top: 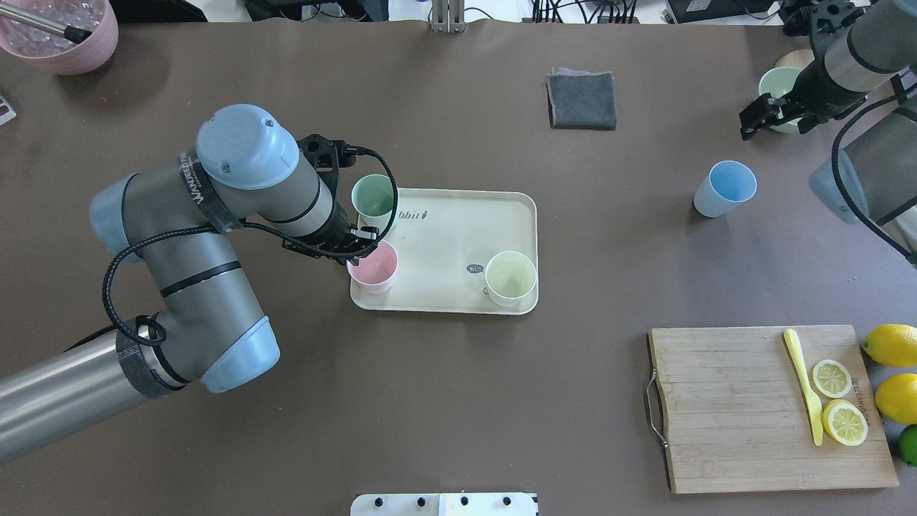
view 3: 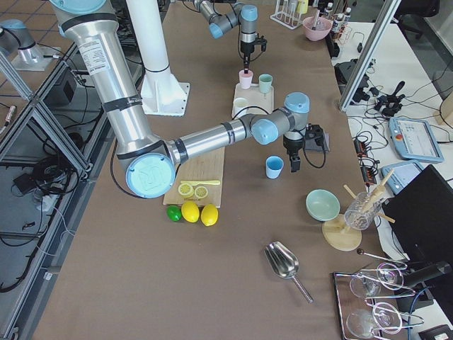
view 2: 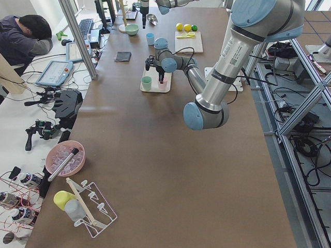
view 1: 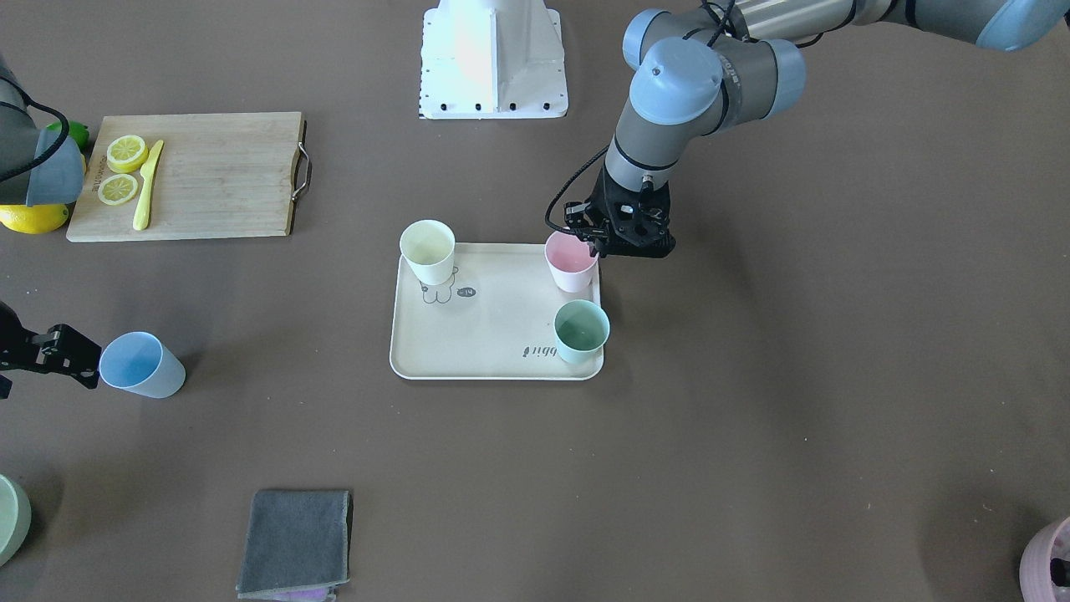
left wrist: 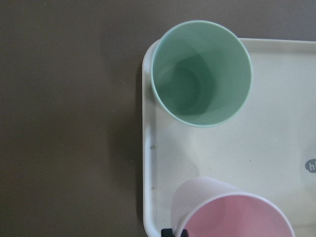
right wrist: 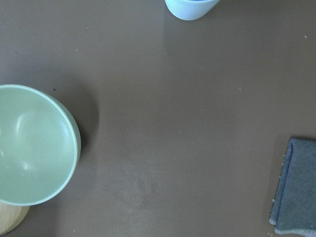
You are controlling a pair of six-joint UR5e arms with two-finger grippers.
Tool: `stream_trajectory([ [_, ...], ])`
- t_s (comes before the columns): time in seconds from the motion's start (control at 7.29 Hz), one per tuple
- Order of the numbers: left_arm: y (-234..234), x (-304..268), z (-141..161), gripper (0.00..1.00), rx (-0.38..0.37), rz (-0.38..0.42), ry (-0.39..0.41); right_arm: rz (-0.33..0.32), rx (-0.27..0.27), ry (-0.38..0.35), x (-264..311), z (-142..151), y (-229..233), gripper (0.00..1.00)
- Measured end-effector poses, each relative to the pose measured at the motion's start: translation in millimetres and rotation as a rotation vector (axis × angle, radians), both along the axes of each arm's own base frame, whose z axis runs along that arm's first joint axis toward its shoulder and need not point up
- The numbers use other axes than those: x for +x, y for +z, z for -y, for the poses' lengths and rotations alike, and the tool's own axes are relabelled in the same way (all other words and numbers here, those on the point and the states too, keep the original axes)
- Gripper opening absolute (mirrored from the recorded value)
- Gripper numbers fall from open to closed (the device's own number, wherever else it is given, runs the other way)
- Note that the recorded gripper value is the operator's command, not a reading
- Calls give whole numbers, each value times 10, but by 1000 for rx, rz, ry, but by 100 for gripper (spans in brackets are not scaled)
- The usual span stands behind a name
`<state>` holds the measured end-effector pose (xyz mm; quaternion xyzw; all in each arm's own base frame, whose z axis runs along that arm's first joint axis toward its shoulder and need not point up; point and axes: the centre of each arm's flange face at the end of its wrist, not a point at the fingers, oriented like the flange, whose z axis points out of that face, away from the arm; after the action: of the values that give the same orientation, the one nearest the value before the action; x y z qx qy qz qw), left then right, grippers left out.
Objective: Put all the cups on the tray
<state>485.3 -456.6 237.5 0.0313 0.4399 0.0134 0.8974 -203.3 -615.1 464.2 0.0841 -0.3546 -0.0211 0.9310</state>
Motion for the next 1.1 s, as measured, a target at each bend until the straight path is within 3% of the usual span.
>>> stream_trajectory([
  [0.14,-17,-5,-9,98,6,-2,0,-3,-4,-10,-54,-40,37,97],
  [0.41,-159,-191,29,98,19,-30,-5,-11,-15,-22,-113,-113,128,83],
  [0.69,-233,-651,306,98,32,-41,-2,-21,-34,-30,-178,-193,241,71],
  [0.82,-222,-833,428,98,42,-32,-2,-21,-50,-26,-223,-253,290,56],
  [0.96,-201,-952,510,98,48,-24,-6,-20,-58,-20,-335,-335,350,16],
  [1.1,-179,-1025,560,98,50,-18,-12,-18,-60,-10,-457,-418,411,0],
])
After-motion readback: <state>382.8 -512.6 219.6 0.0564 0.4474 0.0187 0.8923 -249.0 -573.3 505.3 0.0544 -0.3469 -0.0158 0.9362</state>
